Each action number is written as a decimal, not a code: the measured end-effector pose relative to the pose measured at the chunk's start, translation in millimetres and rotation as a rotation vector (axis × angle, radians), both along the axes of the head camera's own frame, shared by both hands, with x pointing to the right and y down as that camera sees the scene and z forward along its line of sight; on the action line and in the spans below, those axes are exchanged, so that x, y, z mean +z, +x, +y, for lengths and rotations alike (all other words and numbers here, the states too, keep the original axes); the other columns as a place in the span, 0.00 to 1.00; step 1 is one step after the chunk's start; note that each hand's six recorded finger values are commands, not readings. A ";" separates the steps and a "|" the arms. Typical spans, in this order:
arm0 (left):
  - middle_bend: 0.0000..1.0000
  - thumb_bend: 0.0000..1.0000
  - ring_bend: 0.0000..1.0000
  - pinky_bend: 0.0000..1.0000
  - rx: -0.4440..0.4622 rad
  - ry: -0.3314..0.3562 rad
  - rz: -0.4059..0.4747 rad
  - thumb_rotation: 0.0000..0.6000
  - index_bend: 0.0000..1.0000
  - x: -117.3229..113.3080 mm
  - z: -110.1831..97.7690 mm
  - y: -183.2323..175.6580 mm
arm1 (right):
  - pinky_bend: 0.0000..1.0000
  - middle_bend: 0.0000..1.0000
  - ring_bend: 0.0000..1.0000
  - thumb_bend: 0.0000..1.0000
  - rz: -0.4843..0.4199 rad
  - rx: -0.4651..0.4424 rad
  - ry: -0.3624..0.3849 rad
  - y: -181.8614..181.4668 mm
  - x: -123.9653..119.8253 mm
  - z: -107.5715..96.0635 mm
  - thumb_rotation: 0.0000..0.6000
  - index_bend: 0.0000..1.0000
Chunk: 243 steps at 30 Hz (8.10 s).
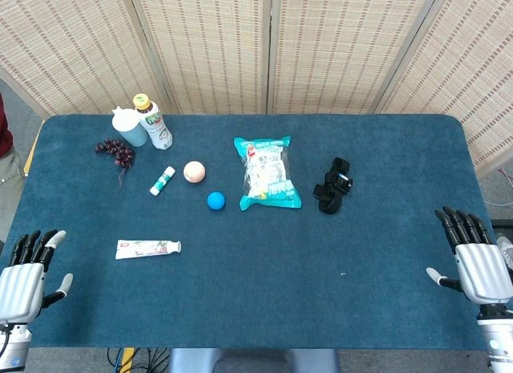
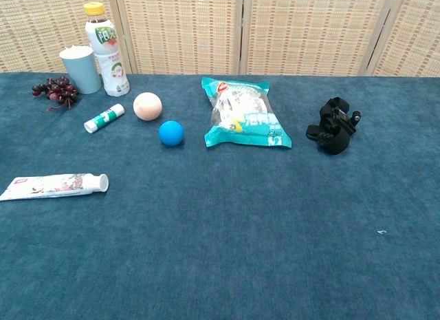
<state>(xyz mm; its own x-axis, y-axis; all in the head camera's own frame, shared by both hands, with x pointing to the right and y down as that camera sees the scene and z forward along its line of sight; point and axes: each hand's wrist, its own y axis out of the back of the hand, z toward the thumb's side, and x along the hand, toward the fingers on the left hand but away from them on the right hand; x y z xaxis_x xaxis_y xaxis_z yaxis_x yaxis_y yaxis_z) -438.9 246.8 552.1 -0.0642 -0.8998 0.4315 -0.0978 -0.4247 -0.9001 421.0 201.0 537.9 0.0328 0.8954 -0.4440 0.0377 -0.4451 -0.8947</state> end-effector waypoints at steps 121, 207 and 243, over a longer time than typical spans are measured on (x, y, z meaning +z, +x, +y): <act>0.38 0.31 0.22 0.12 0.199 -0.317 0.100 1.00 0.52 184.2 -63.8 94.4 | 0.08 0.06 0.00 0.07 0.017 0.090 0.092 30.8 -30.0 7.9 1.00 0.04; 0.60 0.31 0.45 0.35 0.411 -0.157 0.319 1.00 0.65 76.1 -152.8 256.4 | 0.03 0.10 0.00 0.41 -0.301 -0.628 -0.126 -300.6 61.3 -63.8 0.90 0.19; 0.61 0.31 0.46 0.36 0.404 -0.168 0.312 1.00 0.65 78.3 -154.4 261.0 | 0.03 0.10 0.00 0.42 -0.254 -0.639 -0.149 -316.4 80.0 -63.5 0.90 0.22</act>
<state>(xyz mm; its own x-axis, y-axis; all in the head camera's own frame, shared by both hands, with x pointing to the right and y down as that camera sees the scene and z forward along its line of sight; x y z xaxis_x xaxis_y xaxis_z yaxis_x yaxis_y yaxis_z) -177.9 92.5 630.4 0.4274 -0.7432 0.5147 -0.1485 -0.6193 -0.7710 104.6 137.5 617.9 0.6508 0.5967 -0.4696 -0.0723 -0.5670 -0.8206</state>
